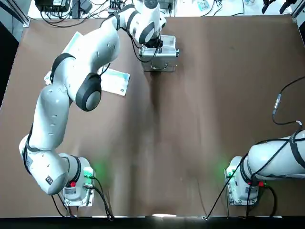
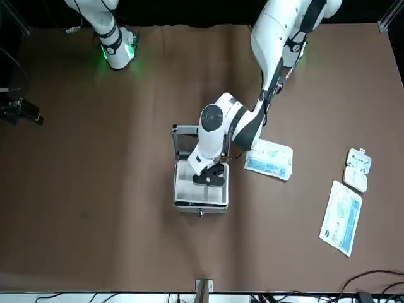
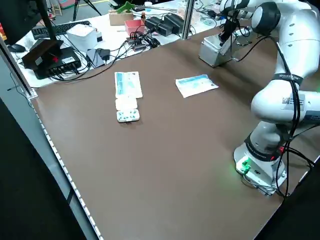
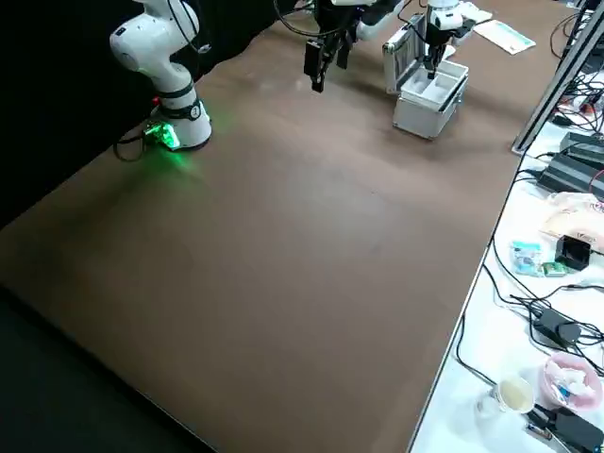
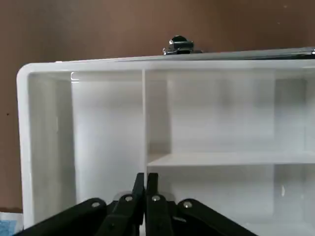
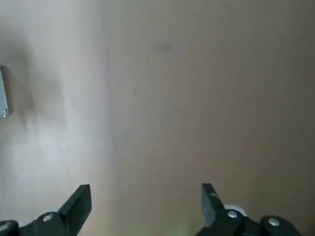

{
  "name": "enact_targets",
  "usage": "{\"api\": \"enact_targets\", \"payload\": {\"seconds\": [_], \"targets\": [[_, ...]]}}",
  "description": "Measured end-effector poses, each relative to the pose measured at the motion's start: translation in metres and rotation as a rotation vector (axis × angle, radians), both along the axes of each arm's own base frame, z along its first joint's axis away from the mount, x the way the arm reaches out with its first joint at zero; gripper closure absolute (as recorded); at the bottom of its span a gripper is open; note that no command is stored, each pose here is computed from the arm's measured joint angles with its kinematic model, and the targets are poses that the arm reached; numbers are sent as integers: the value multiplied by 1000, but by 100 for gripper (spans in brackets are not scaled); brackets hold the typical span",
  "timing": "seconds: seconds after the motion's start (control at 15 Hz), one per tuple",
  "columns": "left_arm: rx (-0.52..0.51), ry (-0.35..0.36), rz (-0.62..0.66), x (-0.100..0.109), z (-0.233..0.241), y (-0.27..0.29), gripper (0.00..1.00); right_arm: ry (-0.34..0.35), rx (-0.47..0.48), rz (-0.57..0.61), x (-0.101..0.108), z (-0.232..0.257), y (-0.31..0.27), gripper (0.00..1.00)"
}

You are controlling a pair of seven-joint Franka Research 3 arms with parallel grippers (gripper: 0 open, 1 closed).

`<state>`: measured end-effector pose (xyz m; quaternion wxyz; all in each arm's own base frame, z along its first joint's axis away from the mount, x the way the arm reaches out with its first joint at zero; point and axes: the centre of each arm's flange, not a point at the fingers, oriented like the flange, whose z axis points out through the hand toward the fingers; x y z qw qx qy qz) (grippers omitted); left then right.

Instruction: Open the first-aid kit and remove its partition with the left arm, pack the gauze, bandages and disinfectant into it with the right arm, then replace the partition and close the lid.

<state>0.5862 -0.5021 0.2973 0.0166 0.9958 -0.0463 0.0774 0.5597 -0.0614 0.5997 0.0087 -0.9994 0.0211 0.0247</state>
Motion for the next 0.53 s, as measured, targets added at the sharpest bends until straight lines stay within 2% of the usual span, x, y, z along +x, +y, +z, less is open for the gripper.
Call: {"api": "enact_targets", "payload": {"seconds": [0.53], "targets": [[-13,-7,14,-4,-6,-7,97,-1,0,0,0,0,0,1]]}}
